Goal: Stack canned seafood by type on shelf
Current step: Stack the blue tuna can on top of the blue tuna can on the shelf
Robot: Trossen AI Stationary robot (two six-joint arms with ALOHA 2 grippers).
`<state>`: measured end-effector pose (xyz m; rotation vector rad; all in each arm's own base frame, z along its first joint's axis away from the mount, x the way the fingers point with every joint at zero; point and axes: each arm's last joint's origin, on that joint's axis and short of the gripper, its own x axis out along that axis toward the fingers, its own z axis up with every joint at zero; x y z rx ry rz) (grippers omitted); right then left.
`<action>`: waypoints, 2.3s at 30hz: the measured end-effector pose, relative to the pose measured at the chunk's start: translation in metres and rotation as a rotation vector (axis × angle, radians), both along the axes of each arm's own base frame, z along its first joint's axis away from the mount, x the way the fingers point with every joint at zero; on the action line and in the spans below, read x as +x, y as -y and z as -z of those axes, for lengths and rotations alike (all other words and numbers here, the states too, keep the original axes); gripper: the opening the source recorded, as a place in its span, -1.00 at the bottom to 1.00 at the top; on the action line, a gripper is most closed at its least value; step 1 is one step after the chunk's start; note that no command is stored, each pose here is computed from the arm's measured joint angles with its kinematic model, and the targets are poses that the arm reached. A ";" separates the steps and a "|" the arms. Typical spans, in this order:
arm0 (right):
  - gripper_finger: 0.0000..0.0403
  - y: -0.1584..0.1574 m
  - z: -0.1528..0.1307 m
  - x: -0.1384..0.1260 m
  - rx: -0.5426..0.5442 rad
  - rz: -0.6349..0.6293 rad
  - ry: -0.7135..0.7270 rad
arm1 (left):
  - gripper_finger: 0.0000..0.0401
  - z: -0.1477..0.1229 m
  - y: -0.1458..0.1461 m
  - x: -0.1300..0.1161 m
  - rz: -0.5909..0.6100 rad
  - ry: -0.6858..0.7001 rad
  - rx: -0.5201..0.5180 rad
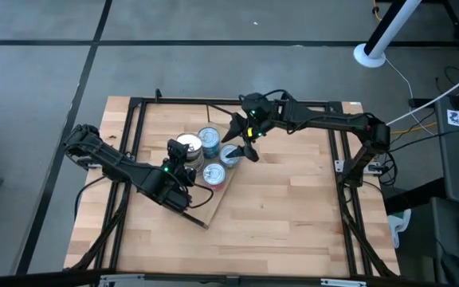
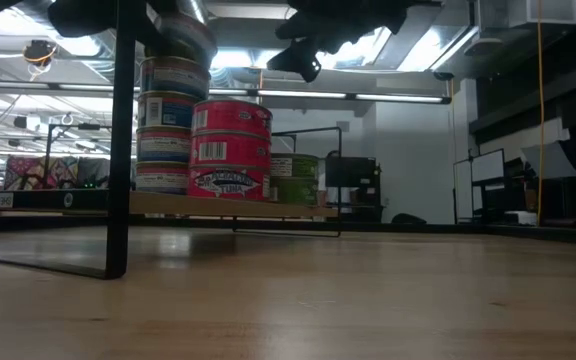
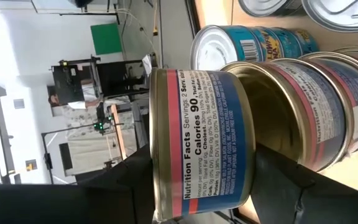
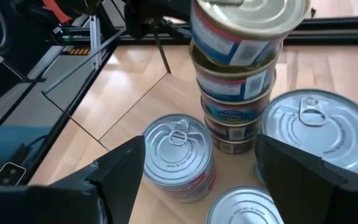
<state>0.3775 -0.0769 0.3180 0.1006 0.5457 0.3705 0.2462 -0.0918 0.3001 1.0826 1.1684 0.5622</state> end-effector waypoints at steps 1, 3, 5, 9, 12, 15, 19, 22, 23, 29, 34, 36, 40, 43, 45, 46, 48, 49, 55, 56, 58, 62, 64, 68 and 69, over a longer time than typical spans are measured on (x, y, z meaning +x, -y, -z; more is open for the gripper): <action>0.51 0.000 0.000 0.000 -0.002 0.001 0.001 | -0.01 0.000 0.000 0.000 0.001 -0.005 -0.003; 0.51 -0.001 0.000 0.000 -0.001 -0.001 -0.001 | -0.01 0.000 -0.001 0.000 -0.002 -0.009 -0.009; 0.51 -0.001 0.000 0.000 0.004 -0.008 -0.001 | -0.01 0.000 -0.001 0.000 -0.004 -0.016 -0.012; 0.51 0.000 0.000 0.000 0.005 -0.006 -0.001 | -0.01 0.001 -0.003 0.001 -0.008 -0.024 -0.020; 0.51 -0.001 0.000 0.000 0.007 -0.008 0.000 | 0.04 0.001 -0.005 0.002 -0.017 -0.026 -0.024; 0.51 -0.001 0.000 0.000 0.009 -0.010 -0.001 | 0.13 0.001 -0.006 0.002 -0.026 -0.034 -0.041; 0.51 -0.001 0.000 0.000 0.009 -0.010 -0.001 | 0.26 0.002 -0.007 0.003 -0.032 -0.034 -0.051; 0.51 -0.001 0.000 0.000 0.009 -0.011 -0.001 | 0.32 0.001 -0.006 0.003 -0.023 -0.039 -0.047; 0.51 -0.001 0.000 0.000 0.009 -0.010 -0.001 | 0.33 0.002 -0.005 0.003 -0.017 -0.039 -0.047; 0.51 0.000 0.000 0.000 0.009 -0.010 -0.002 | 0.33 0.002 0.003 0.003 0.045 -0.067 -0.032; 0.51 0.000 0.001 -0.001 0.011 -0.010 -0.010 | 0.33 0.002 0.006 0.002 0.064 -0.074 -0.024; 0.51 0.000 0.001 -0.001 0.011 -0.010 -0.010 | 0.34 0.002 0.007 0.002 0.072 -0.080 -0.020; 0.51 0.000 0.001 -0.001 0.011 -0.010 -0.009 | 0.34 0.002 0.007 0.002 0.085 -0.099 -0.011; 0.51 0.000 0.001 -0.001 0.011 -0.010 -0.009 | 0.34 0.002 0.005 0.003 0.085 -0.107 -0.008; 0.51 0.000 0.001 -0.001 0.011 -0.010 -0.009 | 0.34 0.002 0.004 0.003 0.087 -0.121 -0.002; 0.51 0.000 0.001 -0.001 0.011 -0.010 -0.009 | 0.34 0.002 0.003 0.004 0.088 -0.125 -0.001; 0.51 0.000 0.001 -0.001 0.011 -0.010 -0.009 | 0.34 0.002 0.003 0.005 0.094 -0.128 0.000; 0.51 0.000 0.001 -0.001 0.011 -0.010 -0.009 | 0.34 0.002 0.003 0.007 0.100 -0.126 0.000; 0.51 0.000 0.001 -0.001 0.011 -0.010 -0.009 | 0.34 0.002 0.005 0.012 0.140 -0.129 0.005; 0.51 0.000 0.001 -0.001 0.011 -0.010 -0.009 | 0.34 0.002 0.005 0.012 0.139 -0.128 0.003; 0.51 0.000 0.001 -0.001 0.011 -0.010 -0.010 | 0.34 0.002 0.005 0.012 0.139 -0.128 -0.001; 0.51 -0.001 0.001 -0.001 0.013 -0.010 -0.019 | 0.34 0.000 0.005 0.012 0.146 -0.136 -0.006; 0.51 -0.001 0.002 -0.002 0.016 -0.010 -0.030 | 0.34 -0.004 0.006 0.012 0.145 -0.119 -0.020; 0.51 -0.001 0.003 -0.002 0.018 -0.010 -0.038 | 0.34 -0.010 0.006 0.014 0.142 -0.089 -0.034; 0.51 -0.001 0.003 -0.002 0.018 -0.010 -0.038 | 0.34 -0.011 0.007 0.014 0.142 -0.088 -0.039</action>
